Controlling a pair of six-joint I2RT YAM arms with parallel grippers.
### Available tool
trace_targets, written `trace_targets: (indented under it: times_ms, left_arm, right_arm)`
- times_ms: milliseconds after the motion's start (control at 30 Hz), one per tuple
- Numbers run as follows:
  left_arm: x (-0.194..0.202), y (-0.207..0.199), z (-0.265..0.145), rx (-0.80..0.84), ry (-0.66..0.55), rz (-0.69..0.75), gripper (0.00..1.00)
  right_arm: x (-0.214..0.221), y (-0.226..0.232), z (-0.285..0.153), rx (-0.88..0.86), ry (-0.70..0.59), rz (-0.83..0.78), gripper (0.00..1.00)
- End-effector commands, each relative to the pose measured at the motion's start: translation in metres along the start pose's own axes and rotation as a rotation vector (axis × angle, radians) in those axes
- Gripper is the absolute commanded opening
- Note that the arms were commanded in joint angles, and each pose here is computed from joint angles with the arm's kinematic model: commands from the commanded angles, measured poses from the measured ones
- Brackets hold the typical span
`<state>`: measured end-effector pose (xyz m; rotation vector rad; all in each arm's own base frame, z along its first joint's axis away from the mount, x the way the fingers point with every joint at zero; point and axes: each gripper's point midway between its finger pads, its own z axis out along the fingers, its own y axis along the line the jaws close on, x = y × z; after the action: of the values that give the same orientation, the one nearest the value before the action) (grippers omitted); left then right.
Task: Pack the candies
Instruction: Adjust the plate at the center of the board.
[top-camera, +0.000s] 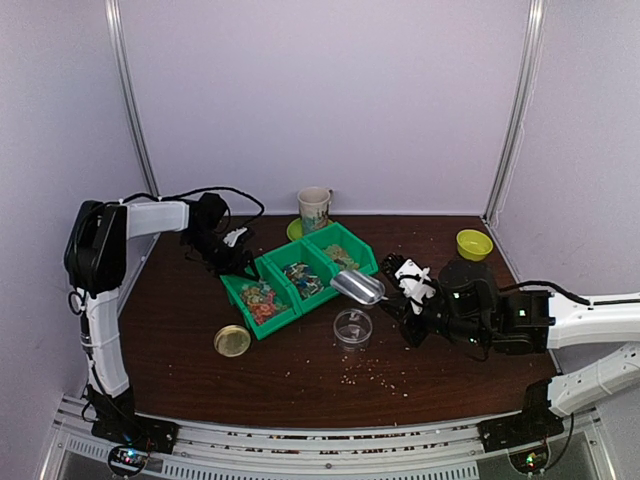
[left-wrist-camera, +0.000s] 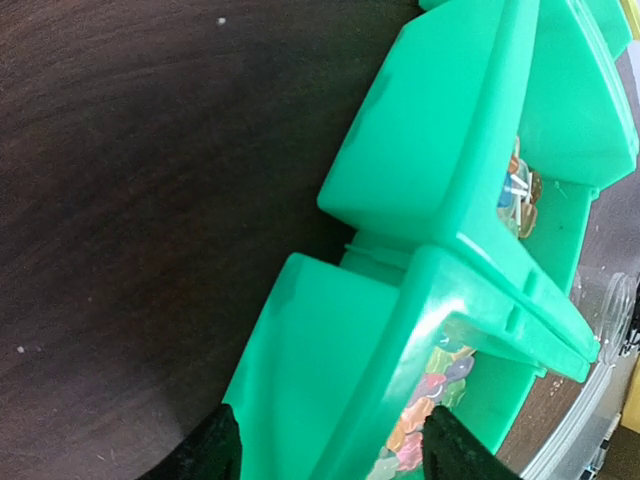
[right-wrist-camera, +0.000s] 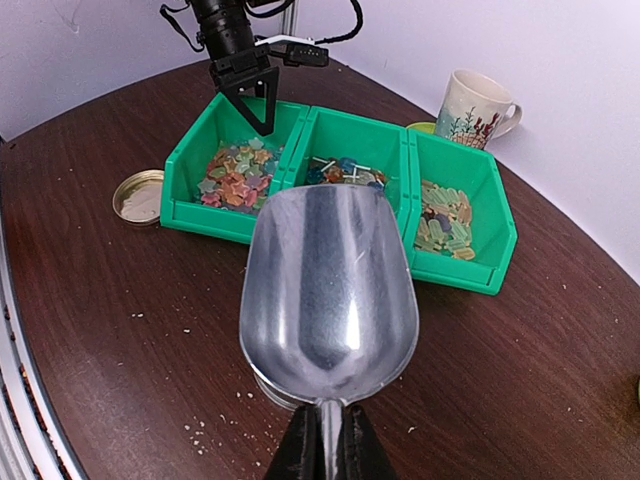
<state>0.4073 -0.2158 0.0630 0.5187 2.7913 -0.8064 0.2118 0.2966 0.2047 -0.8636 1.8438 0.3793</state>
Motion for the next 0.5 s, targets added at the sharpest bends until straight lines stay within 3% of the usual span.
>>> trace_targets:
  times_ms: [0, 467]
  left_arm:
    - [-0.017, -0.023, -0.024, -0.003, -0.090, 0.009, 0.61]
    - [-0.010, -0.008, -0.024, -0.226, -0.052, 0.035, 0.53]
  right_arm:
    - [-0.018, -0.008, -0.010, 0.028, -0.040, 0.007, 0.00]
    - [-0.018, 0.003, 0.000, -0.018, 0.008, 0.016, 0.00]
